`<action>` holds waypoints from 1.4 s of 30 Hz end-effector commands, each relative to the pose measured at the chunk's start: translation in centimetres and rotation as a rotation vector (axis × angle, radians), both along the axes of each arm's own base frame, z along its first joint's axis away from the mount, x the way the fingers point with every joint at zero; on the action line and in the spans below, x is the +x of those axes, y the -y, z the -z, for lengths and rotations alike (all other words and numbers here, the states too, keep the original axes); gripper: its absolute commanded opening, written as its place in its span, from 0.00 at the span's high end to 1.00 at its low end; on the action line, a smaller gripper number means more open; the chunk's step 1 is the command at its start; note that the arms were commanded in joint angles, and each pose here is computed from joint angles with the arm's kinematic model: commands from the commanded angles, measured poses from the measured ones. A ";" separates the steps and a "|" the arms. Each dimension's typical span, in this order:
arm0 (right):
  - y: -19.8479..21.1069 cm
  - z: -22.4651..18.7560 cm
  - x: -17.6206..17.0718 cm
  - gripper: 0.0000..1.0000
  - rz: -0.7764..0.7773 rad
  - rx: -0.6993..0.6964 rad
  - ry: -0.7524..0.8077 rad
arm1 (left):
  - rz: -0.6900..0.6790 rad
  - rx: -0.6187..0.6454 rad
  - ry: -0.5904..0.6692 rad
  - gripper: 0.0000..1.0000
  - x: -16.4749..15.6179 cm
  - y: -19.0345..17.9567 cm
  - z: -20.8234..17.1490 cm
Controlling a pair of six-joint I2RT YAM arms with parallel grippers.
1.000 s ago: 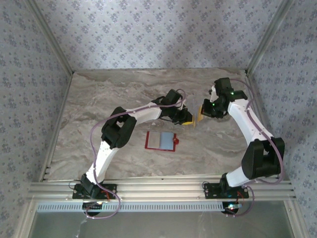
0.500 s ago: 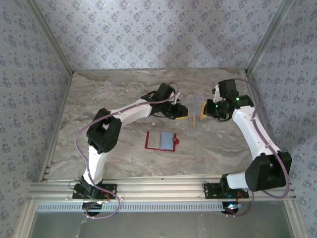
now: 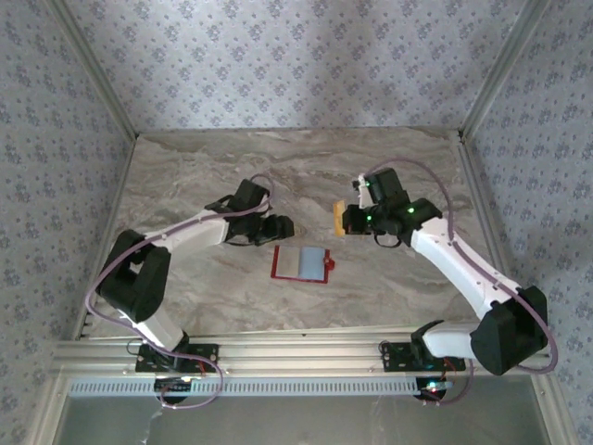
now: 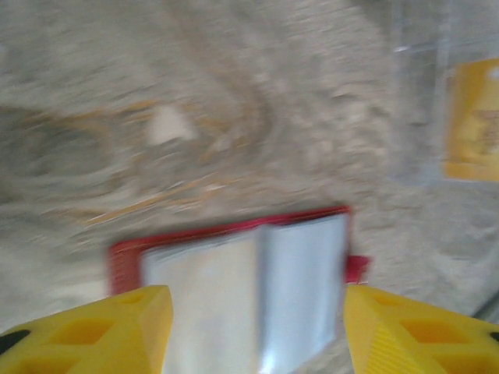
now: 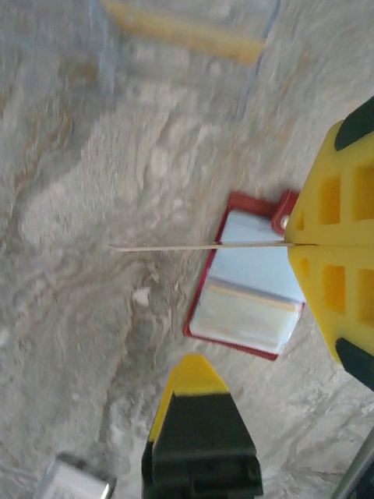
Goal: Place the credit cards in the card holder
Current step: Pick up the credit card from the storage box, then insert the credit card into the card slot.
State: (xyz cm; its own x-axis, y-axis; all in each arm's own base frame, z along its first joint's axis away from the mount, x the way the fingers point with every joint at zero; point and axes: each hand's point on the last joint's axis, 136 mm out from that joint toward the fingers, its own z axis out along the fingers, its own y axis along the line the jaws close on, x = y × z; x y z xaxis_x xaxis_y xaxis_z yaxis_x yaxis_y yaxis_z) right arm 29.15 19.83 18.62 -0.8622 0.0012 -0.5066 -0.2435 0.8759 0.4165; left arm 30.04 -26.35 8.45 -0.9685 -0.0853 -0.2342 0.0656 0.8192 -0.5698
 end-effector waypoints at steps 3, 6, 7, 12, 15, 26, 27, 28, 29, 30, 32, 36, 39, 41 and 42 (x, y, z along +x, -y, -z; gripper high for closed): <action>-4.1 1.2 -0.4 1.00 -0.072 0.097 0.025 | -0.051 0.067 0.043 0.33 -0.6 -3.2 0.6; -6.3 2.0 -1.2 1.00 -0.129 0.183 0.012 | -0.077 0.070 0.025 0.30 -1.2 -4.4 1.6; -6.8 2.3 -1.5 1.00 -0.141 0.209 0.003 | -0.079 0.073 0.017 0.30 -1.4 -4.7 1.9; -8.1 4.5 -2.2 1.00 -0.165 0.278 -0.050 | -0.048 0.101 -0.012 0.31 -2.5 -5.3 3.7; -8.6 5.8 -2.2 1.00 -0.162 0.323 -0.082 | -0.014 0.088 -0.014 0.34 -2.7 -4.9 4.1; -8.0 10.3 -3.4 1.00 -0.093 0.420 -0.236 | 0.037 -0.006 -0.058 0.57 -2.2 -2.4 6.2; -7.9 10.6 -3.6 1.00 -0.088 0.420 -0.243 | 0.038 -0.006 -0.063 0.58 -2.2 -2.3 6.4; -7.9 10.8 -3.7 1.00 -0.083 0.428 -0.249 | 0.040 -0.005 -0.065 0.59 -2.3 -2.3 6.5; -7.8 11.0 -3.9 1.00 -0.079 0.435 -0.256 | 0.044 -0.003 -0.065 0.60 -2.3 -2.1 6.6; -7.7 11.2 -4.1 1.00 -0.074 0.439 -0.263 | 0.046 0.001 -0.066 0.61 -2.4 -2.1 6.7; -7.5 11.6 -4.3 1.00 -0.062 0.442 -0.274 | 0.053 0.013 -0.066 0.65 -2.4 -2.0 6.9; -7.3 12.2 -4.7 1.00 -0.053 0.458 -0.298 | 0.065 0.024 -0.075 0.70 -2.6 -1.6 7.3; -7.2 12.7 -4.8 1.00 -0.047 0.468 -0.321 | 0.076 0.032 -0.075 0.72 -2.8 -1.3 7.4; -7.2 13.1 -4.8 1.00 -0.035 0.475 -0.336 | 0.081 0.037 -0.075 0.73 -2.9 -1.1 7.5; -7.1 13.3 -4.8 1.00 -0.031 0.477 -0.342 | 0.081 0.039 -0.076 0.73 -2.9 -1.0 7.6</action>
